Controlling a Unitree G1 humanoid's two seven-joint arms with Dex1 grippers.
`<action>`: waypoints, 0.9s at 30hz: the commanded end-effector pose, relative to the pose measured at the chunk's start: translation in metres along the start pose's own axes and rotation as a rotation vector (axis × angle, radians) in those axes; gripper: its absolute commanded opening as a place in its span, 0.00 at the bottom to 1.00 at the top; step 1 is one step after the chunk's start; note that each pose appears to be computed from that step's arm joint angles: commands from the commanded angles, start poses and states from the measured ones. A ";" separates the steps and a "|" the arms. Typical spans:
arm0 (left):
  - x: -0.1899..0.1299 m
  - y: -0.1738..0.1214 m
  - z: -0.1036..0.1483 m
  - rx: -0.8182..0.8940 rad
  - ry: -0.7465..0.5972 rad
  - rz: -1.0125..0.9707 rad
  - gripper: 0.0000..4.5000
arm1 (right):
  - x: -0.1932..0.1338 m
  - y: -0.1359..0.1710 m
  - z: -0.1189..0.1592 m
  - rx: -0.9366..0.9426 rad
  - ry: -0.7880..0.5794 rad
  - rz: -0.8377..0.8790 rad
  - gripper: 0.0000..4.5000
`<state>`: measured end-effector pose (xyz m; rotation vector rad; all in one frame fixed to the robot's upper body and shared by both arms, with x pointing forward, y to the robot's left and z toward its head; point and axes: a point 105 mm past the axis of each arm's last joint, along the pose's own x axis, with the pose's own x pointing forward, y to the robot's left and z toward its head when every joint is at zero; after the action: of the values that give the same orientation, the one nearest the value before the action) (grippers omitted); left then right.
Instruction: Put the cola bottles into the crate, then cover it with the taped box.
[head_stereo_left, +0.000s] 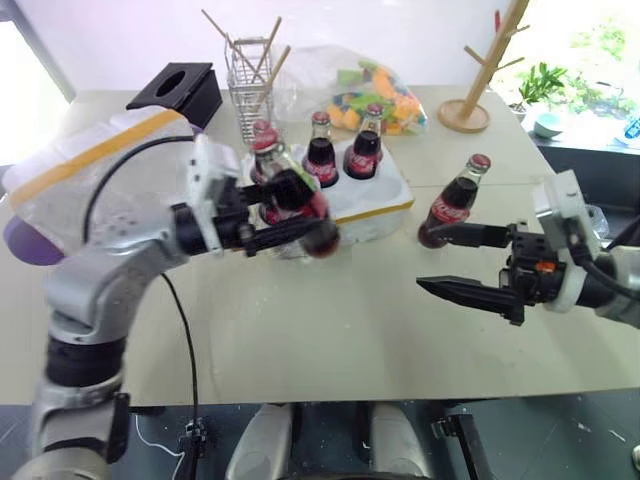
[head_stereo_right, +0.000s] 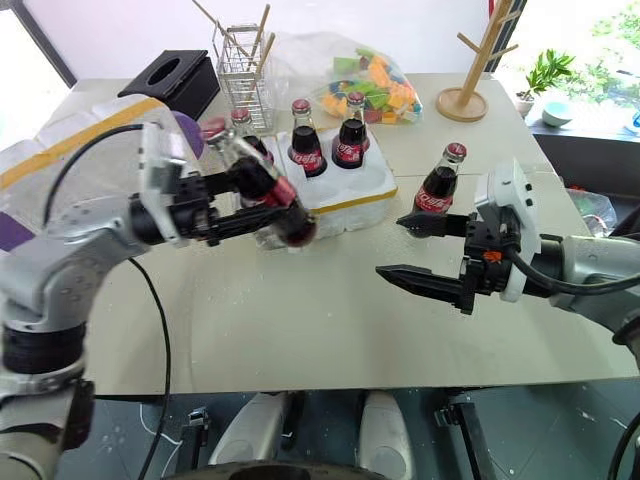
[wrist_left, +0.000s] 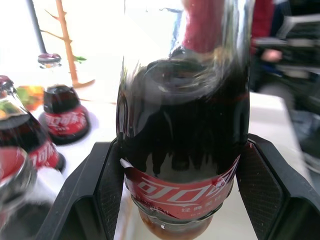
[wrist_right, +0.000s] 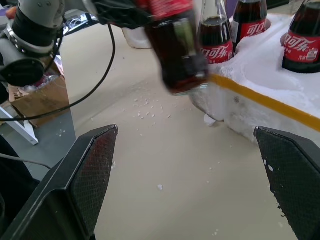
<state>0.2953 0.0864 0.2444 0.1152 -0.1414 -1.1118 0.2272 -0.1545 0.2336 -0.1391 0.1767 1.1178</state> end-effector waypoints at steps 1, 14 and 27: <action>0.004 0.007 0.028 0.110 -0.080 0.111 0.57 | -0.003 0.005 0.010 -0.042 -0.044 -0.008 1.00; -0.040 0.006 0.027 0.044 0.006 -0.200 0.57 | -0.005 0.007 0.007 -0.030 -0.058 -0.045 1.00; -0.017 0.028 0.051 0.099 -0.066 -0.121 0.57 | -0.006 0.008 0.003 -0.020 -0.066 -0.061 1.00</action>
<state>0.2994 0.1136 0.2784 0.1068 -0.1401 -1.3125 0.2227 -0.1594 0.2290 -0.0990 0.1531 1.0501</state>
